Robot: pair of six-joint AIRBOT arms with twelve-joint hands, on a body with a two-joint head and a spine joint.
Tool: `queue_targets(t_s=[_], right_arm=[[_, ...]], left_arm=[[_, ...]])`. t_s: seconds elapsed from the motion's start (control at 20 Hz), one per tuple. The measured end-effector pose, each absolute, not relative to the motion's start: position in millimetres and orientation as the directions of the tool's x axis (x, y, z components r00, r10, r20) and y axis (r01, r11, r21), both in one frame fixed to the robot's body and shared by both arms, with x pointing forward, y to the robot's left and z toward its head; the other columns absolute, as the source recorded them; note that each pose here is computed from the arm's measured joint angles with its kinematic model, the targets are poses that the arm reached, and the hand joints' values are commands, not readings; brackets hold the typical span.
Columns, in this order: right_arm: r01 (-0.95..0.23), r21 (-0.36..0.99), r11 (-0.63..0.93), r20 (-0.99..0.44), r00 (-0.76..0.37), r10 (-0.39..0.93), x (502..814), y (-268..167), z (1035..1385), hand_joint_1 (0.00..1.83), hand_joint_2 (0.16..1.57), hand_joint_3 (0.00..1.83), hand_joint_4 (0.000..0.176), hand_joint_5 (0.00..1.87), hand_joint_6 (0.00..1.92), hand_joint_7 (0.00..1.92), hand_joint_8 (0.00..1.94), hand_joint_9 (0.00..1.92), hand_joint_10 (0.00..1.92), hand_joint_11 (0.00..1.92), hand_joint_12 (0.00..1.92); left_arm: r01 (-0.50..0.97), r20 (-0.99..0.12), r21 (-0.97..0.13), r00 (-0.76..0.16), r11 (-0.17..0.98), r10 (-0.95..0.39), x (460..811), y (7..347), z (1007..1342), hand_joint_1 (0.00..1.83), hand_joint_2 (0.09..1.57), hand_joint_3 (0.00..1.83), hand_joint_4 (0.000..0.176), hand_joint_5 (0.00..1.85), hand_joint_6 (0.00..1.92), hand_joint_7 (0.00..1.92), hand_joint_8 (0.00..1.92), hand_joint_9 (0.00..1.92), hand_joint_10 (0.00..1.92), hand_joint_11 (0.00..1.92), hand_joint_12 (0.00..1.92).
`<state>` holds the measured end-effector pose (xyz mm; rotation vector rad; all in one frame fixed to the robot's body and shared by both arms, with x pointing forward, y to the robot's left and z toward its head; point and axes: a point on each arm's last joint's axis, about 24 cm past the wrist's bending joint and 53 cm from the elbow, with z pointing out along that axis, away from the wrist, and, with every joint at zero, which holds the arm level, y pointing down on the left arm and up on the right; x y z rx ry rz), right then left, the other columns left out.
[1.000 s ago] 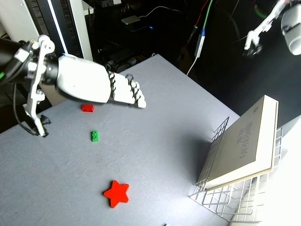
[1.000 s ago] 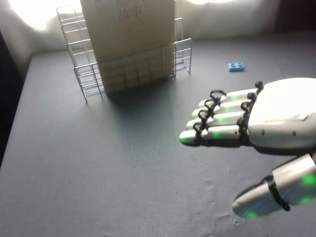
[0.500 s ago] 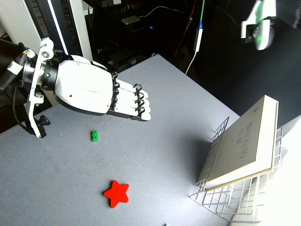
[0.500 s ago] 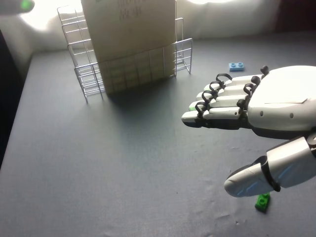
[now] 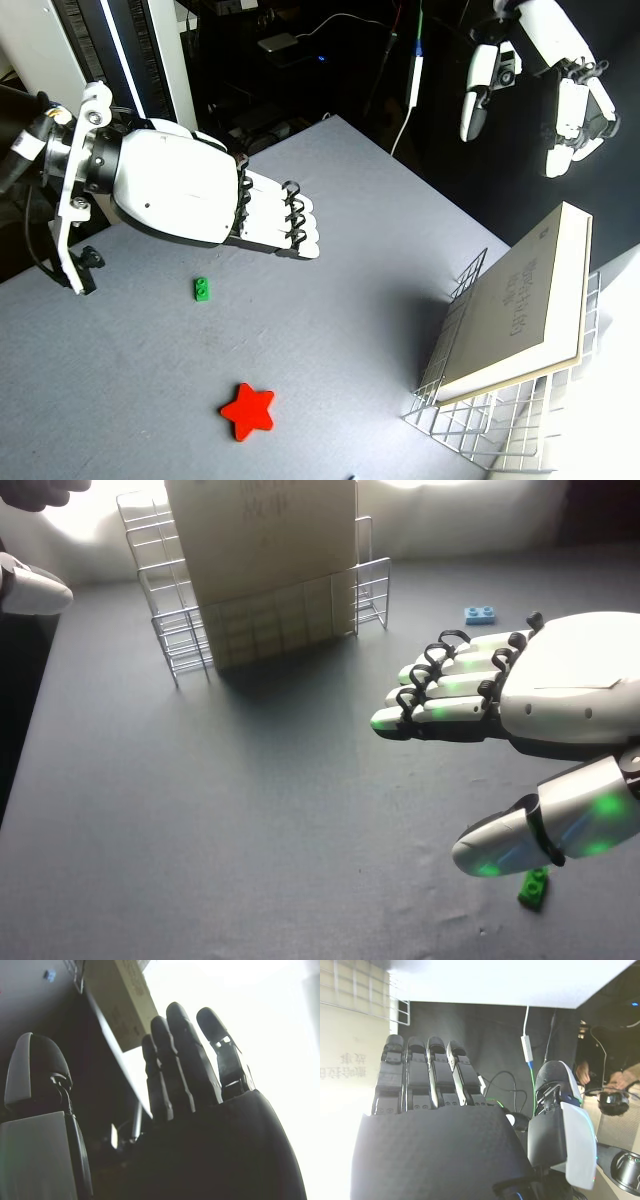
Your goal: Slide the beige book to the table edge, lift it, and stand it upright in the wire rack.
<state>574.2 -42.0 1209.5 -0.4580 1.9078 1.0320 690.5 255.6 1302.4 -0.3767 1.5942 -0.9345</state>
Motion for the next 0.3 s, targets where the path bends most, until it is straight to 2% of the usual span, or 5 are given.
queue_targets(t_s=[0.05, 0.15, 0.2, 0.25, 0.3], right_arm=[[-0.659, 0.475, 0.583, -0.842, -0.532, 0.086, 574, -42, 1210, 0.0, 1.15, 0.0, 0.0, 0.3, 0.02, 0.35, 0.02, 0.3, 0.01, 0.0, 0.68], [-0.664, 0.469, 0.582, -0.847, -0.525, 0.084, 574, -41, 1212, 0.07, 1.19, 0.0, 0.0, 0.55, 0.04, 0.66, 0.05, 0.6, 0.08, 0.1, 1.07], [-0.663, 0.469, 0.583, -0.847, -0.525, 0.085, 575, -41, 1212, 0.08, 1.21, 0.0, 0.0, 0.72, 0.13, 0.81, 0.22, 0.67, 0.46, 0.23, 1.32], [-0.663, 0.467, 0.585, -0.848, -0.523, 0.086, 575, -42, 1212, 0.16, 1.23, 0.0, 0.0, 0.59, 1.03, 0.59, 1.31, 0.53, 1.47, 0.35, 1.8], [-0.665, 0.463, 0.586, -0.85, -0.52, 0.083, 575, -42, 1212, 0.17, 1.24, 0.0, 0.0, 0.54, 1.58, 0.54, 1.81, 0.53, 1.83, 0.46, 1.9]], left_arm=[[0.249, -0.676, -0.737, -0.269, 0.628, -0.686, 689, 252, 1300, 0.99, 0.97, 0.0, 0.0, 0.48, 0.37, 0.53, 0.53, 0.43, 0.75, 0.1, 1.31], [0.247, -0.678, -0.735, -0.292, 0.631, -0.675, 686, 244, 1294, 1.06, 0.94, 0.0, 0.0, 0.38, 0.92, 0.35, 1.23, 0.28, 1.34, 0.13, 1.51], [0.243, -0.677, -0.736, -0.303, 0.632, -0.671, 686, 241, 1291, 1.06, 0.96, 0.0, 0.0, 0.36, 1.31, 0.29, 1.7, 0.24, 1.78, 0.17, 1.84], [0.244, -0.676, -0.736, -0.309, 0.631, -0.669, 686, 238, 1290, 0.91, 0.99, 0.01, 0.0, 0.44, 1.8, 0.45, 1.88, 0.42, 1.89, 0.41, 1.9], [0.248, -0.676, -0.736, -0.309, 0.63, -0.669, 686, 237, 1291, 0.79, 1.03, 0.02, 0.0, 0.56, 1.9, 0.61, 1.91, 0.58, 1.92, 0.64, 1.92]])
